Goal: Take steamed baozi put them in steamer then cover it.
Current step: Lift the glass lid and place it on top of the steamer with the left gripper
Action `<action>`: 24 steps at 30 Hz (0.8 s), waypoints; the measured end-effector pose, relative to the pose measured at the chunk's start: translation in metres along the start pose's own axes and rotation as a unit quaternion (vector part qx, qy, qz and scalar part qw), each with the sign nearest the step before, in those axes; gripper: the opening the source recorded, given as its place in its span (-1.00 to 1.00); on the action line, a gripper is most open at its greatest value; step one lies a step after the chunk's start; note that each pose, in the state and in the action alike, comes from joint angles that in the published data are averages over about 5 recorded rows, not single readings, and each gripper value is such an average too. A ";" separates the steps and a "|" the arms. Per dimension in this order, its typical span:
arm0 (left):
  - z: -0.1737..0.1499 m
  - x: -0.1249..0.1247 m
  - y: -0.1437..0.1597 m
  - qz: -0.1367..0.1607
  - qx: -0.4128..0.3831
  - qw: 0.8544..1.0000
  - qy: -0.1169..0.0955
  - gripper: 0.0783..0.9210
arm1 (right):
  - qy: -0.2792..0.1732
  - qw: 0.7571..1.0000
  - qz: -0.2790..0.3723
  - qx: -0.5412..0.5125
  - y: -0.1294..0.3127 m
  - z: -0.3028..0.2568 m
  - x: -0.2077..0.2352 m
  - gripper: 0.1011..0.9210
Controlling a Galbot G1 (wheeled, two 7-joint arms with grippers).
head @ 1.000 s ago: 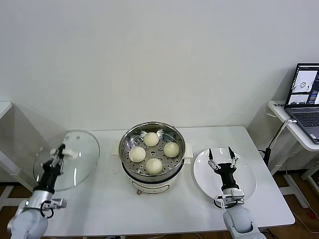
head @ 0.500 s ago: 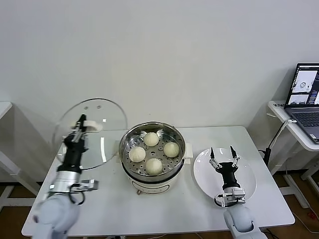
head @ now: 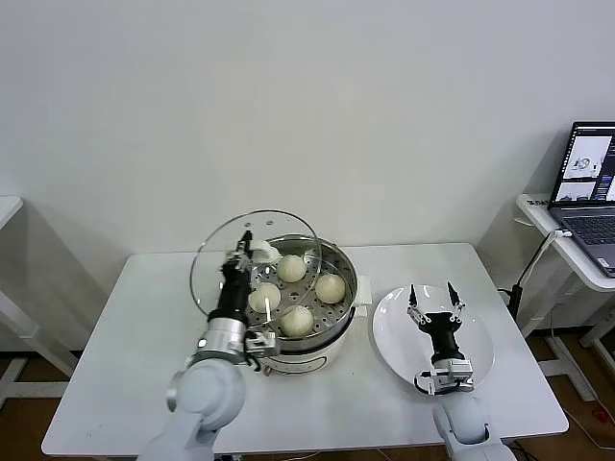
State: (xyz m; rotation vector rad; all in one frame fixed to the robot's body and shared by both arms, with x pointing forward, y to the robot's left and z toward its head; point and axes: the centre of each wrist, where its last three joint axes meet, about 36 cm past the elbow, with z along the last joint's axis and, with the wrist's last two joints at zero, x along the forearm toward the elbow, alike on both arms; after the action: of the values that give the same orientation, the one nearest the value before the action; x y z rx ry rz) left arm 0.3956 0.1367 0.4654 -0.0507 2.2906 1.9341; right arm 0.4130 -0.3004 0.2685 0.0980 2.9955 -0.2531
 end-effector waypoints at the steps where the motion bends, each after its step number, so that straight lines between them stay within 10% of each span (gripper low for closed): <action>1: -0.004 -0.002 -0.002 0.005 -0.004 1.000 0.000 -0.74 | 0.001 1.000 0.001 0.000 0.000 0.001 0.000 0.76; 24: -0.060 -0.018 -0.026 0.057 -0.046 0.997 -0.007 -0.74 | 0.010 1.000 0.005 0.004 0.001 0.009 -0.003 0.76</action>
State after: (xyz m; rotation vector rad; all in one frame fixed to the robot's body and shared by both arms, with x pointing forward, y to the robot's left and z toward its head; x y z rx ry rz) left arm 0.4115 0.0723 0.4520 0.0862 2.2393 2.0876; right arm 0.4176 -0.3009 0.2601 0.1177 3.0135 -0.2644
